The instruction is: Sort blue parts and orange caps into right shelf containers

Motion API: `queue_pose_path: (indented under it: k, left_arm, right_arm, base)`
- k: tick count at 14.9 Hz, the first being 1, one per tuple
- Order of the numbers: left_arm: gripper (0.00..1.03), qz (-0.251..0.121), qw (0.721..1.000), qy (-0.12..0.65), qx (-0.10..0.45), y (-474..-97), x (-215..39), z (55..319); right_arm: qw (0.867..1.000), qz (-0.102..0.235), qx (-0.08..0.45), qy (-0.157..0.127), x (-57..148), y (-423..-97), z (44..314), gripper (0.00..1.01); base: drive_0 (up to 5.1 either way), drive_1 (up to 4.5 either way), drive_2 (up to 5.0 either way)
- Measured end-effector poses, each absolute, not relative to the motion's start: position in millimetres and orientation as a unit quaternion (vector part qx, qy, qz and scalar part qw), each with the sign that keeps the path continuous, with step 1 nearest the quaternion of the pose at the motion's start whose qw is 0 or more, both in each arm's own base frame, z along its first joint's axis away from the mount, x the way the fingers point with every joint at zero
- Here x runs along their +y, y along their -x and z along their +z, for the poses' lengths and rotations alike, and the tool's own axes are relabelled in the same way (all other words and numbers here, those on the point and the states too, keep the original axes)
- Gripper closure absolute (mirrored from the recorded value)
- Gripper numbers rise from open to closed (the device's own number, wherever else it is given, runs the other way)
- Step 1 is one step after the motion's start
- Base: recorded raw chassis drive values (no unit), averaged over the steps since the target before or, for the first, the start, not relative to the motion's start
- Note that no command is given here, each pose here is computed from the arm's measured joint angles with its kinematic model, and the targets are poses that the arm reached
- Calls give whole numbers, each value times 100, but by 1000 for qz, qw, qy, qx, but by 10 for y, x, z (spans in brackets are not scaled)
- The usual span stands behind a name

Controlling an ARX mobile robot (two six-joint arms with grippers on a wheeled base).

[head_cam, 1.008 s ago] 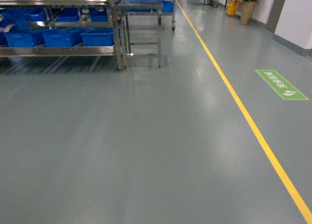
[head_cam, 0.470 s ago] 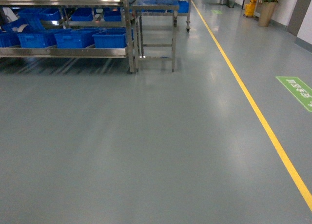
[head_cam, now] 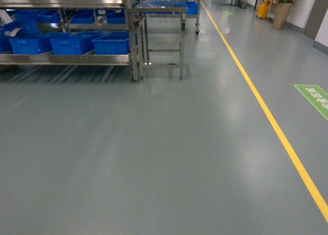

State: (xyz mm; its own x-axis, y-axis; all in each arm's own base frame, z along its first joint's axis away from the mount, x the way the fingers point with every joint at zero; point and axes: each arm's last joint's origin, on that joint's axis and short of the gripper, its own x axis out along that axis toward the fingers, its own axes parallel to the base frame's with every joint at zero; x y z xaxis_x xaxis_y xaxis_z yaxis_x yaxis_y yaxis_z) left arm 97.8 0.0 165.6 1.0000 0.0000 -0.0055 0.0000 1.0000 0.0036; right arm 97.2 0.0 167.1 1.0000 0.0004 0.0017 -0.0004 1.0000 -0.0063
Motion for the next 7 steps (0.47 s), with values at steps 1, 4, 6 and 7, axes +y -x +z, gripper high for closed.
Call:
queue_pose_path:
  k: [1, 4, 6, 7]
  left_arm:
    - [60, 0, 1000, -2, 4, -978, 0, 1654]
    - [60, 0, 1000, -2, 4, -978, 0, 1655]
    - [60, 0, 1000, -2, 3, -978, 0, 1656]
    - [60, 0, 1000, -2, 4, -978, 0, 1655]
  right_arm:
    - [1000, 0, -1, 3, 0, -972, 1672, 61]
    - [1000, 0, -1, 3, 0, -972, 1671, 61]
    - [1000, 0, -1, 3, 0, -972, 1671, 61]
    - [1000, 0, -1, 3, 0, -972, 1671, 61]
  base:
    - [15, 433, -404]
    - [1, 422, -421]
    - [2, 424, -421]
    - [-5, 418, -428]
